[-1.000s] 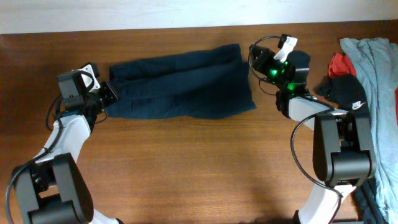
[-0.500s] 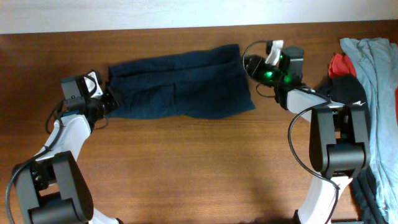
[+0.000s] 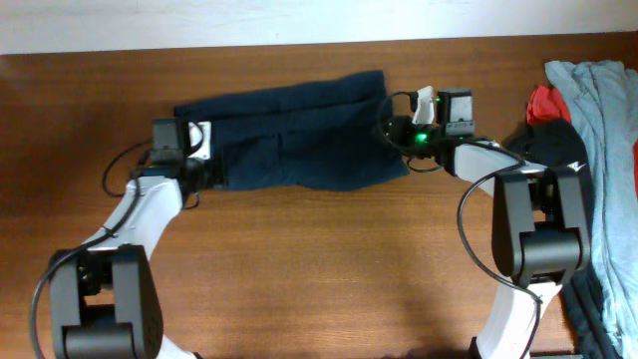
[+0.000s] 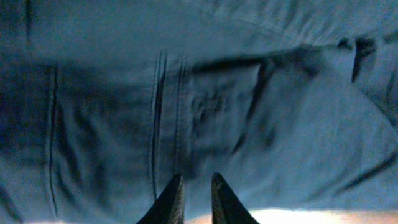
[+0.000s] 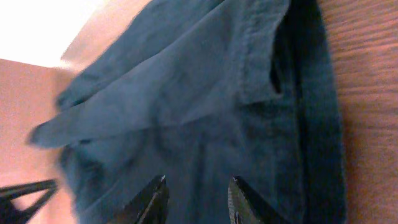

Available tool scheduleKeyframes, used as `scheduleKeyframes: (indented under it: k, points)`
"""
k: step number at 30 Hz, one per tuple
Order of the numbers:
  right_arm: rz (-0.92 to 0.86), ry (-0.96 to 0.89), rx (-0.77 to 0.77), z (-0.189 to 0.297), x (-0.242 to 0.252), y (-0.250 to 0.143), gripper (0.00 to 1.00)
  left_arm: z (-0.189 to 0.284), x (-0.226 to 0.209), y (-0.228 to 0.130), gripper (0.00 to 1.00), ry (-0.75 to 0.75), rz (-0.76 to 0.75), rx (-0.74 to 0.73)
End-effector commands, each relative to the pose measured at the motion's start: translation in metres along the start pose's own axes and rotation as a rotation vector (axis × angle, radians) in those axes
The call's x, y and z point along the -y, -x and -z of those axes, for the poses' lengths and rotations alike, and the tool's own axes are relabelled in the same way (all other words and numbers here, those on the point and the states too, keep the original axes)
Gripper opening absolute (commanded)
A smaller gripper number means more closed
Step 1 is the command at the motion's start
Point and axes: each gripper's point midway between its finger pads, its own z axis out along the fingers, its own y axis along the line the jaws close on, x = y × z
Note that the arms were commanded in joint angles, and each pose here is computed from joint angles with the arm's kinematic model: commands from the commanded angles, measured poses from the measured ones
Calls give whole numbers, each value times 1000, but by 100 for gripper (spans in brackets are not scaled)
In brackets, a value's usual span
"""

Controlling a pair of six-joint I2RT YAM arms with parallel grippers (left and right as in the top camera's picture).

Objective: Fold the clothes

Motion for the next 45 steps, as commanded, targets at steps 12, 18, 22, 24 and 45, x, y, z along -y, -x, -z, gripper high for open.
scheduleKeyframes:
  k: [12,18,22,24,45]
  points:
    - [198,-65,221,-30,-8,40,27,9,20,51,28,-30,-83,155]
    - [353,-144,149,75,-57,43,54,9,-15,16,57,19,-2,11]
    - [288,-188,40,94,-59,12,54,5,-43,18,62,93,17,23]
    - [258,-205,-22,86,-50,-3,50,-5,-45,19,62,90,7,29]
    - [133,-663,-441,82,67,-105,4,-15,-28,-81,5,5,112,-445]
